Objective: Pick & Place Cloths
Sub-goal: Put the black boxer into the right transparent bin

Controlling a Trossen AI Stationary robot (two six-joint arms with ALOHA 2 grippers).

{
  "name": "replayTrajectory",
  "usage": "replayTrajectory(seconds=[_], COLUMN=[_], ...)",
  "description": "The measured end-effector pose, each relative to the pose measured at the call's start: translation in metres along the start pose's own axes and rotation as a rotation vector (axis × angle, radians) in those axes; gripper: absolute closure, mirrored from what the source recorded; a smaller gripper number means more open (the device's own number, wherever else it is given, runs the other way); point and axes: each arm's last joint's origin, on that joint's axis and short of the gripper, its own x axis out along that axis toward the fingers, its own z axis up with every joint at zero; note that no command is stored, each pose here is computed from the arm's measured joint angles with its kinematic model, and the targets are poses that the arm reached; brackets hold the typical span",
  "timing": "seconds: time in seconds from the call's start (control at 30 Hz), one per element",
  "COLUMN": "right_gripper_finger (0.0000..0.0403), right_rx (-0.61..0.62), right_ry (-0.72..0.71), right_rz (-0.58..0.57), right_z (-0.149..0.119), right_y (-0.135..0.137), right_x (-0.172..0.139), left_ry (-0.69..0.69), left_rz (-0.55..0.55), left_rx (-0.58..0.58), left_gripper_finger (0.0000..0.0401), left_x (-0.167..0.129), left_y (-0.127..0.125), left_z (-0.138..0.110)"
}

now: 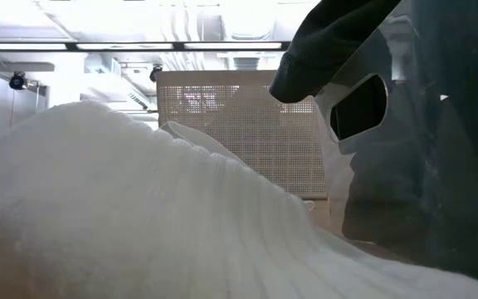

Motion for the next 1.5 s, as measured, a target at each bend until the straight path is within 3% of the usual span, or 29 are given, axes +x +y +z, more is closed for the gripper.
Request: replayTrajectory(seconds=[0.2,0.43,0.7,0.93,1.23,1.5], right_gripper_finger=[0.0394,0.0394,0.0394,0.0394,0.0394,0.0377], right_rx=[-0.025,0.021,0.076,-0.056,-0.023,-0.007], right_ry=[0.085,0.190,0.277,0.410,0.642,0.677], right_rz=[-0.050,-0.157,-0.233,-0.295,-0.370,-0.343], right_z=[-0.015,-0.033,-0.075,-0.122,-0.159,-0.159], right_y=[0.005,-0.012,-0.025,-0.032,-0.058,-0.051], right_x=[0.037,0.080,0.126,0.175,0.243,0.253], left_ry=[-0.004,-0.078,-0.093,-0.070,-0.004,0.000], left_rz=[0.005,0.087,0.106,0.124,0.179,0.177], left_rx=[-0.013,-0.037,-0.092,-0.072,-0.095,-0.109], left_gripper_finger=[0.0355,0.0355,0.0355,0.0355,0.0355,0.0355], left_x=[0.000,0.000,0.000,0.000,-0.001,-0.001], left_y=[0.000,0.003,0.004,0.005,0.011,0.011], left_z=[0.000,0.002,0.002,0.000,-0.007,-0.007])
